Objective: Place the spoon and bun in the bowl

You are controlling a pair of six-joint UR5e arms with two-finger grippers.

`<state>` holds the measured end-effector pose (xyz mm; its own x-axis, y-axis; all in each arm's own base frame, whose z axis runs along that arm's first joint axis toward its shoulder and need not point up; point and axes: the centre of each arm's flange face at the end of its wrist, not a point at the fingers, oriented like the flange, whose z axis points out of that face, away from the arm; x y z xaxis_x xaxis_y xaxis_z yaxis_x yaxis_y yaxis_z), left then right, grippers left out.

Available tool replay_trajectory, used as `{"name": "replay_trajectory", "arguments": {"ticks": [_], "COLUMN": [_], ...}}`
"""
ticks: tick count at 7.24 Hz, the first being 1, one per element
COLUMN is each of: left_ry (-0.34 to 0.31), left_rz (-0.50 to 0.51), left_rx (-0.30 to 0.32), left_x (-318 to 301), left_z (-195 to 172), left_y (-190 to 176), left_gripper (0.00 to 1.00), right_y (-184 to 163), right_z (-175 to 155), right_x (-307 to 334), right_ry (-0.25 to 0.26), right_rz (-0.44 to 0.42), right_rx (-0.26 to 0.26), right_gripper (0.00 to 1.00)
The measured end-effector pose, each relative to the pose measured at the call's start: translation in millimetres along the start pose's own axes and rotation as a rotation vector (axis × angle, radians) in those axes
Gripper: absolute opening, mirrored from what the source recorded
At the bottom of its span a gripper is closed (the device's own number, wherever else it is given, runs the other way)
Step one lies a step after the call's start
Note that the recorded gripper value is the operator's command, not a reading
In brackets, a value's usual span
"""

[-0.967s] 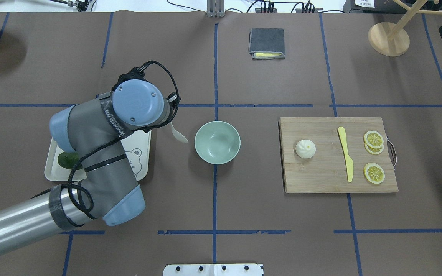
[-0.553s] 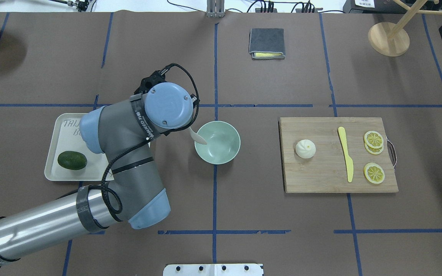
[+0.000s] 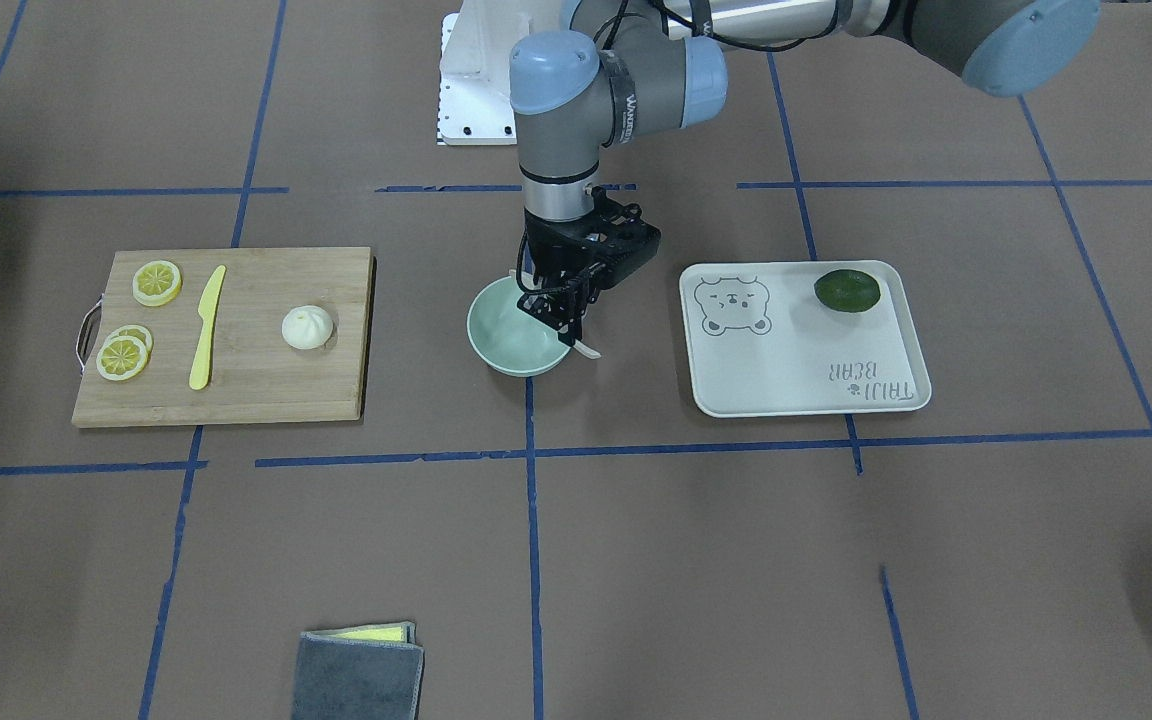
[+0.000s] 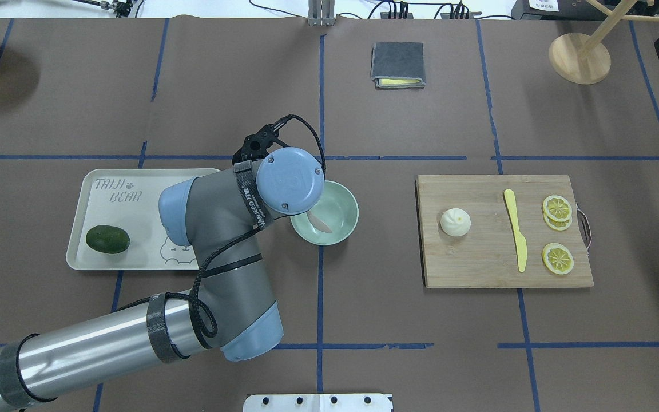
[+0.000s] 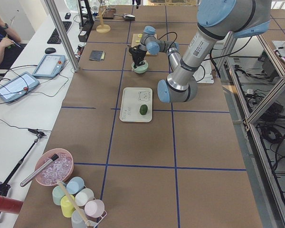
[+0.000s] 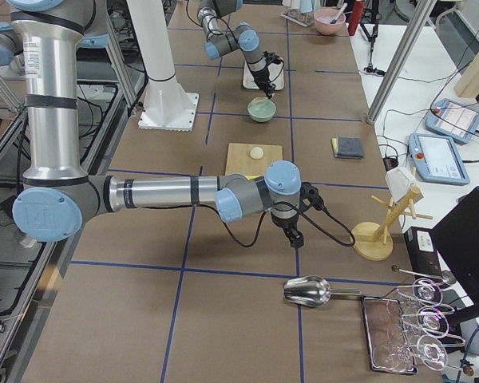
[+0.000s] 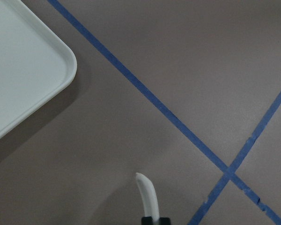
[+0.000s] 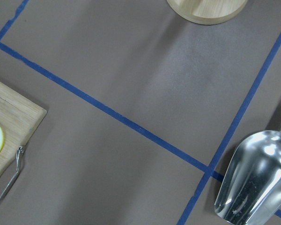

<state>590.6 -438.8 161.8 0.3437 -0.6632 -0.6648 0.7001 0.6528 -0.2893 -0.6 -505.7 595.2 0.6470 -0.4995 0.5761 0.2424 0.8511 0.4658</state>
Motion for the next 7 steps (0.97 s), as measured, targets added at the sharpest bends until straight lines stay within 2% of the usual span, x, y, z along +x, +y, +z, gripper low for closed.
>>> {"name": "replay_trajectory", "arguments": {"ticks": [1,2,3,4,6,7], "left_ry": [0.0,0.003,0.01,0.023,0.041,0.043], "left_rz": [0.008,0.019,0.054,0.13,0.404,0.554], "left_rx": [0.0,-0.002,-0.007,-0.015,-0.058,-0.074], "left_x": [1,1,1,-3,-33,-47], "left_z": [0,-2,-6,-15,-55,-77], "left_y": [1,1,1,-3,-30,-63], "left_gripper": [0.72,1.0,1.0,1.0,1.0,1.0], "right_y": [0,0,0,-2,-16,-28], "right_z": [0,0,0,-1,-14,-22], "right_x": [0,0,0,-1,-13,-28], "right_ry": [0.0,0.0,0.0,0.0,-0.003,-0.022], "right_rz": [0.001,0.001,0.001,0.004,0.044,0.079], "right_rx": [-0.001,-0.001,0.0,0.003,0.033,0.055], "right_gripper": [1.0,1.0,1.0,1.0,1.0,1.0]}}
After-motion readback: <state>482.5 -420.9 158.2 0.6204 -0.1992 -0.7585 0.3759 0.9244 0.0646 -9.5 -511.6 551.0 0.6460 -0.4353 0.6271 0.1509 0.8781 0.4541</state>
